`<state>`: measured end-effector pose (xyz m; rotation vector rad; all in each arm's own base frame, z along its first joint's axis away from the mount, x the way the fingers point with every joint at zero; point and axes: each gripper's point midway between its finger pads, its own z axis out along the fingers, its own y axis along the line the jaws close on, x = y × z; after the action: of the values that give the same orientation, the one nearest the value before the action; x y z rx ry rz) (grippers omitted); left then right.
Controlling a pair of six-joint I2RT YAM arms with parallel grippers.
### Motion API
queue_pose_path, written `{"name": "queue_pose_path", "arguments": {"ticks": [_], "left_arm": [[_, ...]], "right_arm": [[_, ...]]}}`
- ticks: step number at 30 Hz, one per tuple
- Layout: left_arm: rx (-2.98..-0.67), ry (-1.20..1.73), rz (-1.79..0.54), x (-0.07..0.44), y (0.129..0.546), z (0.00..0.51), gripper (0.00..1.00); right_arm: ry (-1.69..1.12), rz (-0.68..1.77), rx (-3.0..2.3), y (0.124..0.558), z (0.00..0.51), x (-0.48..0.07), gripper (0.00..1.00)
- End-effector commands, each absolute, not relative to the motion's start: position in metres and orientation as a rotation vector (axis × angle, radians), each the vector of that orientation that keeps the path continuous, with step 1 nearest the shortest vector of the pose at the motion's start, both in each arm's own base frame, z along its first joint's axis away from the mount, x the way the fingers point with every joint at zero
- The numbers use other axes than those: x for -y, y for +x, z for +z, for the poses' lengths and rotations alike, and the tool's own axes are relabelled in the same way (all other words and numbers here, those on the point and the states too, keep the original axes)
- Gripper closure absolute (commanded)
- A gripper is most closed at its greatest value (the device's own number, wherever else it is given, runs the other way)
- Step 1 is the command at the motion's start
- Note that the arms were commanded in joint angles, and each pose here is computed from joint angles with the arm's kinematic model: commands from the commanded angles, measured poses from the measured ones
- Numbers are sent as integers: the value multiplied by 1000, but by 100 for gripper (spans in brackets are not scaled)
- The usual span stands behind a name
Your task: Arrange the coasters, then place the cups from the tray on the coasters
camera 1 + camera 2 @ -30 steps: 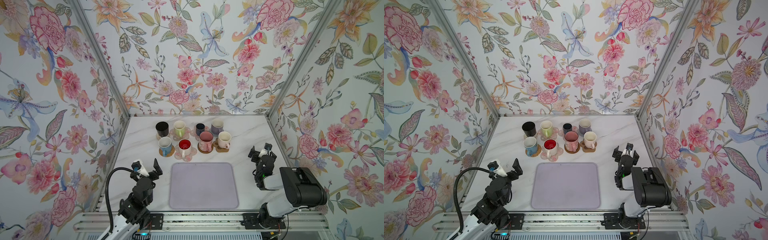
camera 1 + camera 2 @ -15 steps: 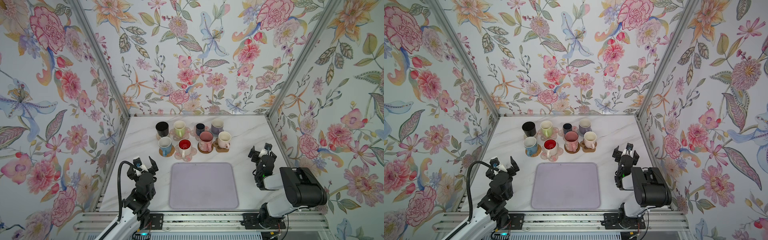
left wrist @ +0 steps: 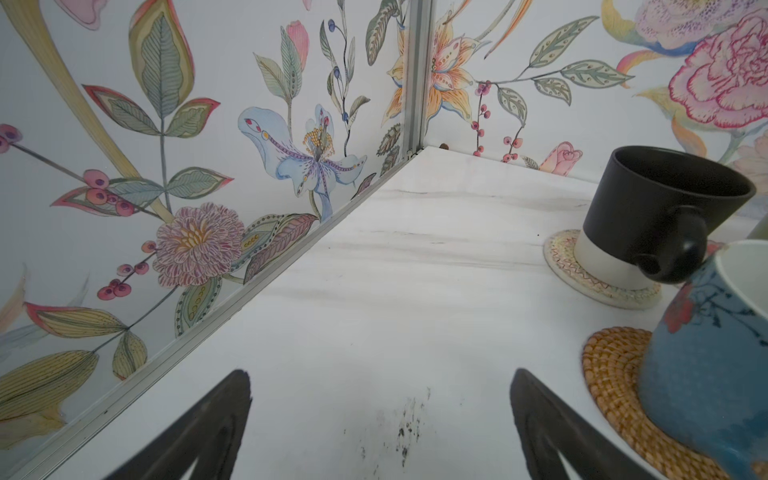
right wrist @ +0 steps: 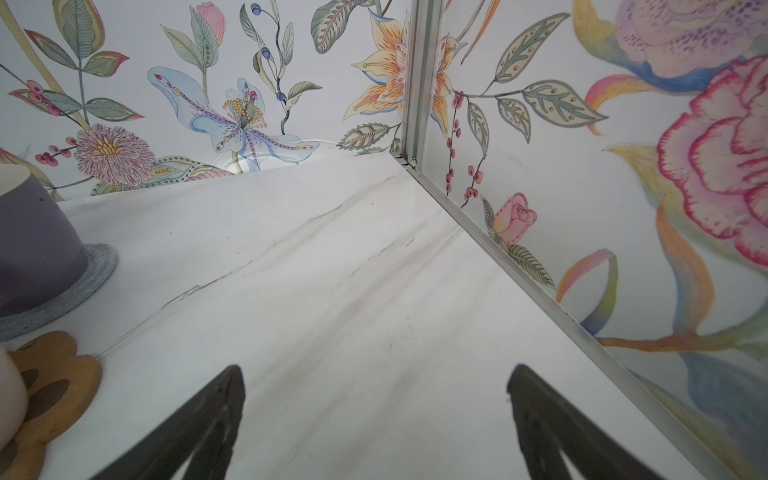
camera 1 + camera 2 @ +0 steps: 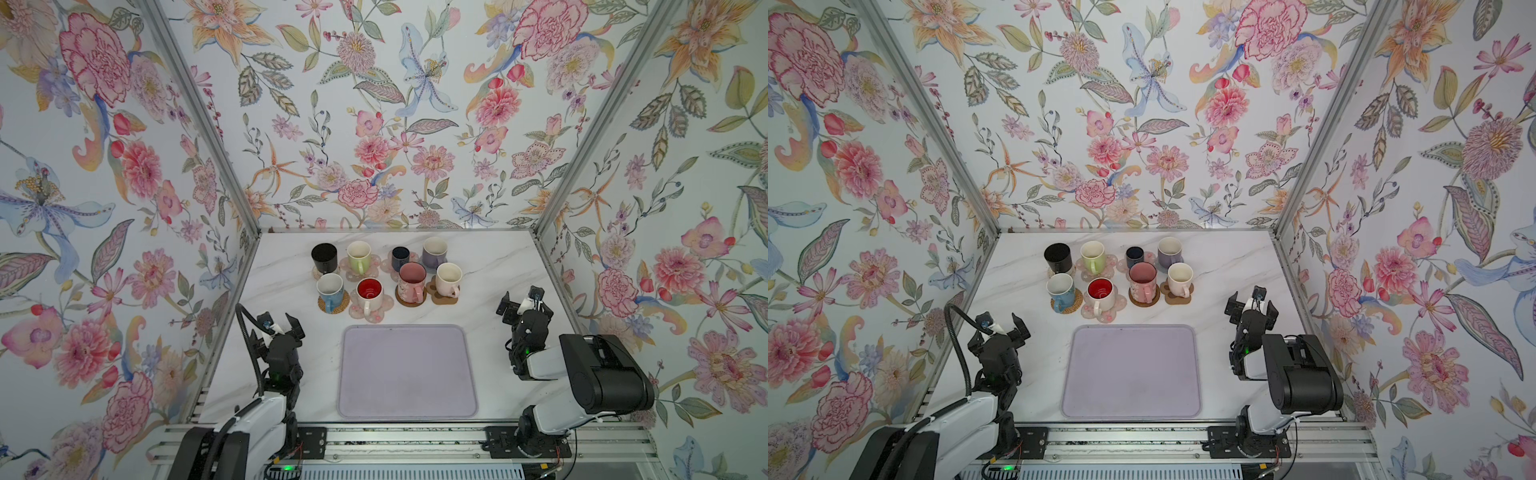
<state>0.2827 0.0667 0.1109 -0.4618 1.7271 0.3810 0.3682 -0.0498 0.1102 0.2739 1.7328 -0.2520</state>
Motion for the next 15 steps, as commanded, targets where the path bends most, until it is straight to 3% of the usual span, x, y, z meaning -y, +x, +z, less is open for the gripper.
{"name": "queue_pose_path", "arguments": {"ticks": [1,9,15], "left_arm": [[-1559,-435,308,-60,302,149,1],[-1561,-294,343,-54,343,146,1],[-1702,-245,334,-47,377,122,1]], "right_arm": [[281,-239,-1721,371,114,50,1],[281,-239,-1721,371,114,50,1],[281,-238,-1722,370,114,50,1]]}}
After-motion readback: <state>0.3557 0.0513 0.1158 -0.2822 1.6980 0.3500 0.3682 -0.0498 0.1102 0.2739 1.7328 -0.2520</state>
